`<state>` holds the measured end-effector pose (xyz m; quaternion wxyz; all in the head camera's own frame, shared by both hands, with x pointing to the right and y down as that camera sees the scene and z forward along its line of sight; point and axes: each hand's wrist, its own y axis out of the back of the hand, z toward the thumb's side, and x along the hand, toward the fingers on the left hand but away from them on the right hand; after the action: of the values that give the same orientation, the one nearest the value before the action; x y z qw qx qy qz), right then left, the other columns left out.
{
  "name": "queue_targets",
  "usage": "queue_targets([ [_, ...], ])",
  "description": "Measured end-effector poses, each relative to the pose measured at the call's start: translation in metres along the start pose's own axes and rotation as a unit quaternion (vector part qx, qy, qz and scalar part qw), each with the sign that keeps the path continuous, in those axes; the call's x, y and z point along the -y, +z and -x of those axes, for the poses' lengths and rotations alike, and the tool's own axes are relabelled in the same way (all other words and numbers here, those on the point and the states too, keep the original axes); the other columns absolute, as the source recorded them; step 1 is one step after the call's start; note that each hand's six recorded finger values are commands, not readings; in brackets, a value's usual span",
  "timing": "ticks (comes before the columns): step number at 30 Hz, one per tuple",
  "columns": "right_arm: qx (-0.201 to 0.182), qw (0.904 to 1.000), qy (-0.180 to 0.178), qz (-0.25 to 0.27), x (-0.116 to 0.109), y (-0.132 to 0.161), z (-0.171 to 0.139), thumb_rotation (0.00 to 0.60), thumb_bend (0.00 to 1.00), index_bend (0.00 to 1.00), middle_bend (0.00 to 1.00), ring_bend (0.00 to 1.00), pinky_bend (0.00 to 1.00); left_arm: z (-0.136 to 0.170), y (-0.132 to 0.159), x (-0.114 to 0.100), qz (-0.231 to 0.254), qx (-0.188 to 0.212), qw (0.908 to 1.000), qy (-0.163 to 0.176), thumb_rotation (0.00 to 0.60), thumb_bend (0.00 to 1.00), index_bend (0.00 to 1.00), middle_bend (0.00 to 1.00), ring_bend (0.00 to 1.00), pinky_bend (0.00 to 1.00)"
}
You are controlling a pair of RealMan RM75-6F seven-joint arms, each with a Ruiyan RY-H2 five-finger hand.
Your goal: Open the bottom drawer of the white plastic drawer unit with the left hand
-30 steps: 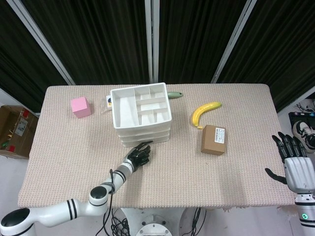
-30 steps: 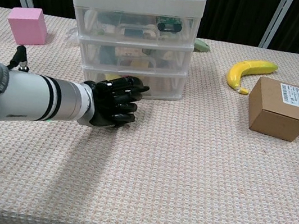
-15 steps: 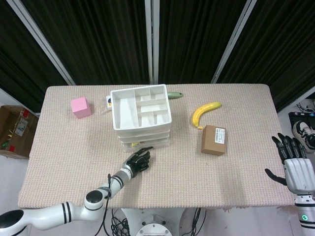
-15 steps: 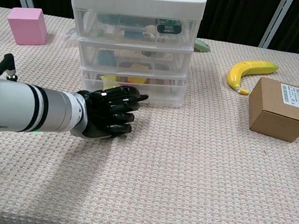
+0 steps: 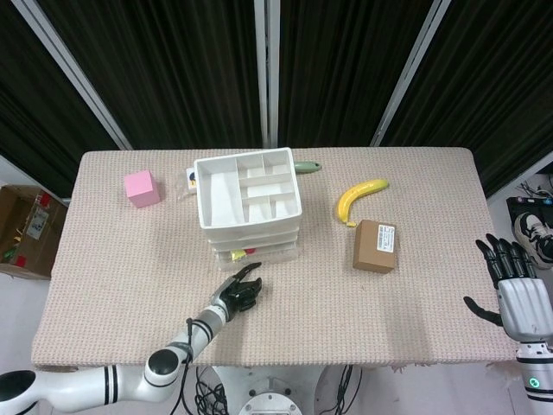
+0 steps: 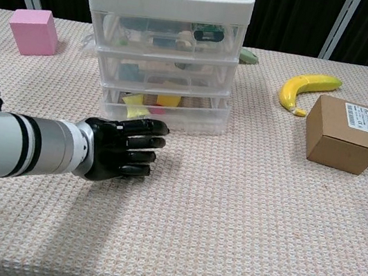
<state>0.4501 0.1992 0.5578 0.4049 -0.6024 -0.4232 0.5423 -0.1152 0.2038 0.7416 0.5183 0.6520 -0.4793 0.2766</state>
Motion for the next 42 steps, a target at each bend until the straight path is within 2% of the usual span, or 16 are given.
queue_targets([
  [4, 0.002, 1.0, 0.0, 0.001, 0.0, -0.002, 0.0, 0.6, 0.07, 0.0, 0.01, 0.0, 0.02, 0.01, -0.001, -0.004, -0.063, 0.011, 0.9979, 0.007, 0.6, 0.5, 0.09, 0.75, 0.9, 1.0],
  [7, 0.001, 1.0, 0.0, 0.002, 0.001, -0.003, 0.001, 0.6, 0.07, 0.0, 0.01, 0.0, 0.02, 0.022, 0.001, -0.006, -0.122, 0.025, 0.9922, 0.005, 0.6, 0.5, 0.11, 0.74, 0.9, 1.0],
  [10, -0.001, 1.0, 0.001, 0.003, 0.002, -0.002, 0.002, 0.6, 0.07, 0.0, 0.01, 0.0, 0.02, 0.036, 0.005, -0.008, -0.188, 0.041, 0.9814, 0.0, 0.6, 0.5, 0.15, 0.74, 0.9, 1.0],
  [13, -0.003, 1.0, 0.001, 0.005, 0.003, -0.001, 0.002, 0.6, 0.07, 0.0, 0.01, 0.0, 0.02, 0.048, 0.013, -0.008, -0.248, 0.063, 0.9666, -0.002, 0.6, 0.49, 0.17, 0.74, 0.9, 1.0],
  [16, -0.006, 1.0, 0.0, 0.007, 0.004, 0.0, 0.002, 0.6, 0.07, 0.0, 0.01, 0.0, 0.02, 0.055, 0.023, -0.008, -0.321, 0.095, 0.9423, 0.002, 0.6, 0.49, 0.17, 0.75, 0.9, 1.0],
  [19, -0.007, 0.9999, -0.001, 0.007, 0.004, 0.0, 0.001, 0.6, 0.07, 0.0, 0.01, 0.0, 0.02, 0.056, 0.037, -0.008, -0.401, 0.132, 0.9062, 0.02, 0.6, 0.49, 0.16, 0.76, 0.91, 1.0],
  [20, -0.006, 0.9999, -0.002, 0.008, 0.004, -0.001, 0.001, 0.6, 0.07, 0.0, 0.01, 0.0, 0.02, 0.055, 0.042, -0.01, -0.431, 0.146, 0.8902, 0.031, 0.6, 0.49, 0.16, 0.76, 0.91, 1.0],
  [21, -0.006, 0.9999, -0.003, 0.008, 0.003, -0.001, 0.0, 0.6, 0.07, 0.0, 0.01, 0.0, 0.02, 0.054, 0.044, -0.011, -0.451, 0.153, 0.8786, 0.039, 0.6, 0.49, 0.16, 0.77, 0.91, 1.0],
  [23, -0.004, 0.9999, -0.004, 0.008, 0.002, -0.002, -0.001, 0.6, 0.07, 0.0, 0.01, 0.0, 0.02, 0.049, 0.048, -0.013, -0.492, 0.162, 0.8536, 0.055, 0.6, 0.49, 0.16, 0.77, 0.91, 1.0],
  [26, -0.003, 0.9999, -0.005, 0.008, 0.002, -0.004, -0.002, 0.6, 0.07, 0.0, 0.01, 0.0, 0.02, 0.042, 0.05, -0.014, -0.539, 0.164, 0.8233, 0.068, 0.6, 0.49, 0.16, 0.78, 0.92, 1.0],
  [29, -0.002, 0.9999, -0.006, 0.009, 0.002, -0.004, -0.002, 0.6, 0.07, 0.0, 0.01, 0.0, 0.02, 0.035, 0.05, -0.016, -0.572, 0.161, 0.8006, 0.075, 0.6, 0.49, 0.16, 0.78, 0.92, 1.0],
  [32, -0.001, 0.9999, -0.006, 0.009, 0.003, -0.005, -0.002, 0.6, 0.07, 0.0, 0.01, 0.0, 0.02, 0.03, 0.048, -0.018, -0.592, 0.155, 0.7863, 0.083, 0.6, 0.49, 0.16, 0.79, 0.93, 1.0],
  [35, 0.001, 0.9999, -0.005, 0.01, 0.004, -0.007, -0.003, 0.6, 0.07, 0.0, 0.01, 0.0, 0.02, 0.028, 0.045, -0.019, -0.606, 0.14, 0.7787, 0.082, 0.6, 0.49, 0.17, 0.79, 0.93, 1.0],
  [38, 0.001, 0.9999, -0.004, 0.011, 0.004, -0.007, -0.003, 0.6, 0.07, 0.0, 0.01, 0.0, 0.02, 0.028, 0.042, -0.018, -0.617, 0.124, 0.7742, 0.07, 0.6, 0.49, 0.24, 0.8, 0.93, 1.0],
  [42, 0.001, 0.9999, -0.004, 0.01, 0.005, -0.008, -0.002, 0.6, 0.07, 0.0, 0.01, 0.0, 0.02, 0.034, 0.04, -0.011, -0.621, 0.125, 0.7721, 0.053, 0.6, 0.49, 0.31, 0.8, 0.93, 1.0],
])
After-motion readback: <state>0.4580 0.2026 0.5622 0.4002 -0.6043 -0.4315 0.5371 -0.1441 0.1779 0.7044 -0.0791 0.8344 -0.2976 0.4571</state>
